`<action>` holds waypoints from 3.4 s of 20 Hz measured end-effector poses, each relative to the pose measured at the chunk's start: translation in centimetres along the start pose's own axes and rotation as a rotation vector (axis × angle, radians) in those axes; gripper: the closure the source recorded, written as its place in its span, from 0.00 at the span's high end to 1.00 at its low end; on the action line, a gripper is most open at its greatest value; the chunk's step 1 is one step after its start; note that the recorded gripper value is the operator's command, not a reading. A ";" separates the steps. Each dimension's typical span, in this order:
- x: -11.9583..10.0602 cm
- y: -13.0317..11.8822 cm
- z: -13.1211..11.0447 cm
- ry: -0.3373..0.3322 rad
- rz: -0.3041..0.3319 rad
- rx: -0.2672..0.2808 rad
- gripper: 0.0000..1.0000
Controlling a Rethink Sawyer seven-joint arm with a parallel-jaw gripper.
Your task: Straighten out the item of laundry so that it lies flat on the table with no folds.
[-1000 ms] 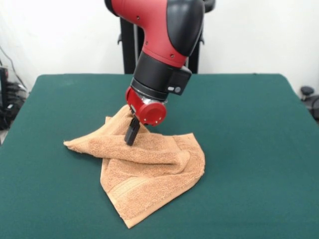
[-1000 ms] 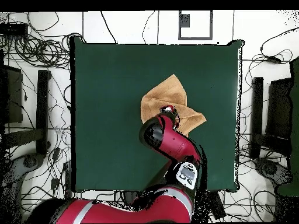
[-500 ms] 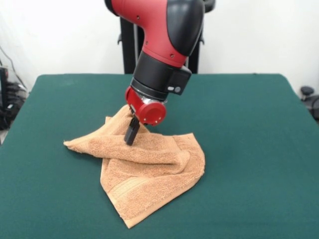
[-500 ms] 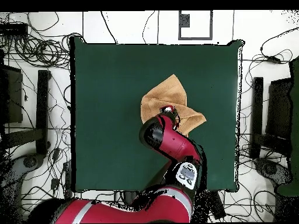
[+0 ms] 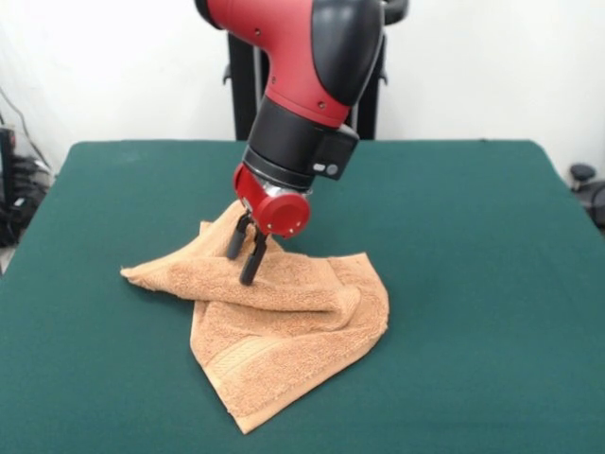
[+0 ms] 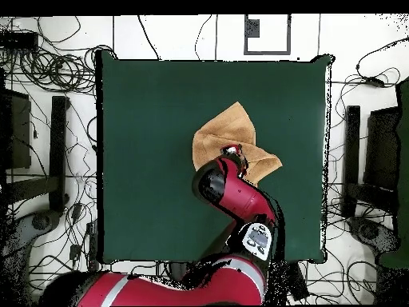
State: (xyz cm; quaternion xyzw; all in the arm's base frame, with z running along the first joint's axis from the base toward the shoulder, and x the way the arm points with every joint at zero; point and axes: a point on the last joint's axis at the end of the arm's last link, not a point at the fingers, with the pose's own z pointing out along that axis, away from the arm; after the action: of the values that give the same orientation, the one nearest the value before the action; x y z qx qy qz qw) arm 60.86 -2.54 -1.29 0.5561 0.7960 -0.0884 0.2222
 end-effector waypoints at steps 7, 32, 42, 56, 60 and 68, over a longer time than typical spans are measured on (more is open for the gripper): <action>0.0 -0.1 0.0 -0.002 -0.004 0.001 1.00; -0.7 -1.7 1.2 0.003 -0.026 0.023 0.00; -0.9 -2.2 1.3 0.004 -0.048 0.025 0.00; 0.0 -2.2 0.6 -0.020 -0.094 0.028 0.00; 0.3 -2.6 0.7 -0.029 -0.111 0.036 0.00; 0.8 -2.4 -0.1 -0.037 -0.136 0.042 0.00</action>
State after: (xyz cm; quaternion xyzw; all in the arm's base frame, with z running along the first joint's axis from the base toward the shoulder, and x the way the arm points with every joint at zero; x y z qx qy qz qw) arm 58.37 -2.72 -1.88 0.5036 0.8256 -0.1302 0.2187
